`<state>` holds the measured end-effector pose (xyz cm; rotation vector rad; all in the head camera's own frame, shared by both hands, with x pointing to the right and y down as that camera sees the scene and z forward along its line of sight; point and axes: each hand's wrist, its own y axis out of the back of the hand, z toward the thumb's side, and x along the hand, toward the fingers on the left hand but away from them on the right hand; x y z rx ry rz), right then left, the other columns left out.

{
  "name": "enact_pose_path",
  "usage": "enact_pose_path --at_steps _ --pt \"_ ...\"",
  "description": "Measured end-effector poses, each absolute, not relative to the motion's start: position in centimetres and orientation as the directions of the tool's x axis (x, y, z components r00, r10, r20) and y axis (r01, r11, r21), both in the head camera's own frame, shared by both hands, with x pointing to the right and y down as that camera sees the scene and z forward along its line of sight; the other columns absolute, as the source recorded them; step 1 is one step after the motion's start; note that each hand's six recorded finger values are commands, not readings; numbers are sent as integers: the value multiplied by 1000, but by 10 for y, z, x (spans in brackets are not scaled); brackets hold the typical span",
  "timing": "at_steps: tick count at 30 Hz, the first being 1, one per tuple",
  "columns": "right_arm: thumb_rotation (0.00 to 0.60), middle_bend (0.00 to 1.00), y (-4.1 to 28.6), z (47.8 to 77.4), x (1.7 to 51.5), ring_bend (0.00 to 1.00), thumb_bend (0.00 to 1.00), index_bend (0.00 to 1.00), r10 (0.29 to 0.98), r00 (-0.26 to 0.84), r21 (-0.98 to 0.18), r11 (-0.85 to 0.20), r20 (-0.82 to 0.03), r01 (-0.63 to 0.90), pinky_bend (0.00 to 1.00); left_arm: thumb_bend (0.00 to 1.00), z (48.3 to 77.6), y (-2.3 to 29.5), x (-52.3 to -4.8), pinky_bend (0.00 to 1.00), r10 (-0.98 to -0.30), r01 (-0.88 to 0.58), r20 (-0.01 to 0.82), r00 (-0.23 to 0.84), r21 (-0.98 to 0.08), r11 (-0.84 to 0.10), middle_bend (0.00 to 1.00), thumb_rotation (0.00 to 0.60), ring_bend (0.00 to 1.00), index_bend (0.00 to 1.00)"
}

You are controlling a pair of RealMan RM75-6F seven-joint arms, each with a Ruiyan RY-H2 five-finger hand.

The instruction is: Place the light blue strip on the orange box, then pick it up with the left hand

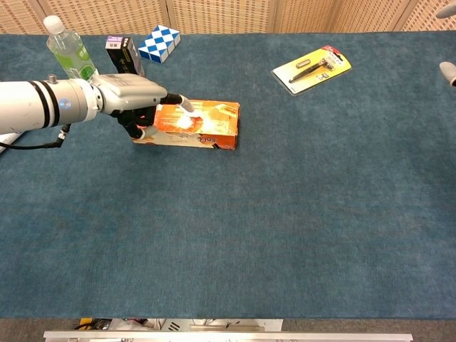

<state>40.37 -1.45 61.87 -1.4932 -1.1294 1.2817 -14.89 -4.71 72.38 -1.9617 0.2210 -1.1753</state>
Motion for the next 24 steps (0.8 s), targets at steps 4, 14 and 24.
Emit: enact_pose_path --at_steps 4,14,24 --pt "600 858 -13 617 407 997 358 233 972 61 -967 -232 -226 108 1000 830 729 -47 -147 985 -513 258 669 538 -710 -655 997 600 1000 103" --pt "600 859 -11 615 413 999 357 233 974 52 -967 -227 -222 114 1000 829 738 -46 -146 985 -507 272 693 513 -691 -670 998 600 1000 103" --pt "600 861 -10 614 415 1000 358 233 975 49 -968 -223 -218 115 1000 829 739 -45 -145 985 -510 273 697 503 -689 -672 998 600 1000 103"
